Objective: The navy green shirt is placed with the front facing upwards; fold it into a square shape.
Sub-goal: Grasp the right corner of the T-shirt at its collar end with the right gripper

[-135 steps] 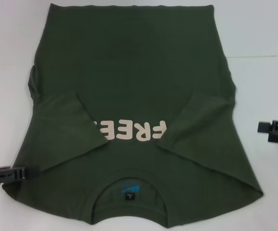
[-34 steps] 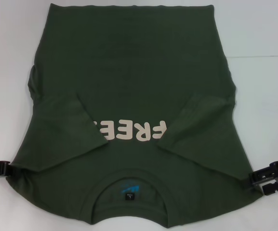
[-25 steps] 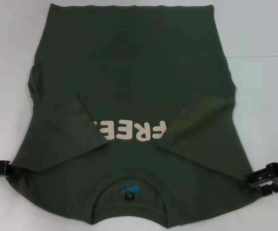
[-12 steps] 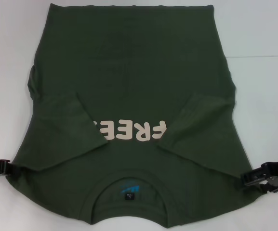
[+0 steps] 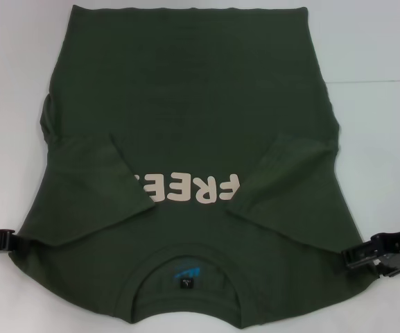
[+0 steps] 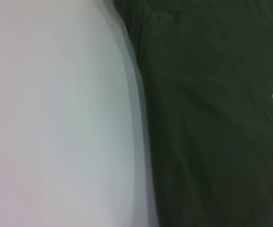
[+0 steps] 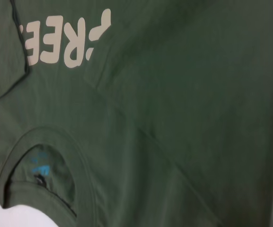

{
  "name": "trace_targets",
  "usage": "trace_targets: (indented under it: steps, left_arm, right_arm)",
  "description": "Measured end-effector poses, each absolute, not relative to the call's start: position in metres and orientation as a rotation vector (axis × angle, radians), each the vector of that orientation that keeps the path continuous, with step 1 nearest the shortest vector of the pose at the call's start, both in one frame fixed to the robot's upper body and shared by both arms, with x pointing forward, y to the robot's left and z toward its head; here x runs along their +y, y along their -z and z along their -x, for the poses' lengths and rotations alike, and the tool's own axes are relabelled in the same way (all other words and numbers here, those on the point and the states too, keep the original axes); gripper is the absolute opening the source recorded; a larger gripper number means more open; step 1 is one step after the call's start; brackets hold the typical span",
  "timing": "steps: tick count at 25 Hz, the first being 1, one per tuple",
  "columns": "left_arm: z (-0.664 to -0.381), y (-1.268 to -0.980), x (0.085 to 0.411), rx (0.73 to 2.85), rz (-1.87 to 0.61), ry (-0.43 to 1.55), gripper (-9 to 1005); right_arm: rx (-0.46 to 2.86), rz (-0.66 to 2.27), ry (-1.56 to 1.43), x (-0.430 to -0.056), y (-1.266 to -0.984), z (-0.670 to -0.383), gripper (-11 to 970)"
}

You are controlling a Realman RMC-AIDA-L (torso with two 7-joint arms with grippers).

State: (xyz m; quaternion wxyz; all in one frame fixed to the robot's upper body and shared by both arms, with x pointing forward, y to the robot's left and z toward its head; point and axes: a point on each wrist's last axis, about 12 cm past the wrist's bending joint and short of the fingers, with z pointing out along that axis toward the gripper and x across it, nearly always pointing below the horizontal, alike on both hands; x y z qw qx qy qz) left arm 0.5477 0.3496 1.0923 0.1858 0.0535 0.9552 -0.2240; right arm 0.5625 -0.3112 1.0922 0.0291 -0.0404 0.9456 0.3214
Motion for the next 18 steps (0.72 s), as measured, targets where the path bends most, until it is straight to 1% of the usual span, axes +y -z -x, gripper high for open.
trace_targets:
  steps: [5,10,18]
  left_arm:
    - [-0.5477,-1.0921,0.3492,2.69,-0.15,0.632,62]
    - [-0.5479,-1.0922,0.3488,2.689,-0.15,0.633,64]
    - [-0.5489,-1.0929,0.3486,2.686,-0.15,0.632,69]
  right_arm:
    - [2.914,0.129,-0.944,-0.3122,-1.092,-0.5661,855]
    - [2.922,0.152,-0.91,-0.3114,-1.0911,-0.5675,641]
    - [2.922,0.163,-0.903,-0.3092,-1.091,-0.5689,464]
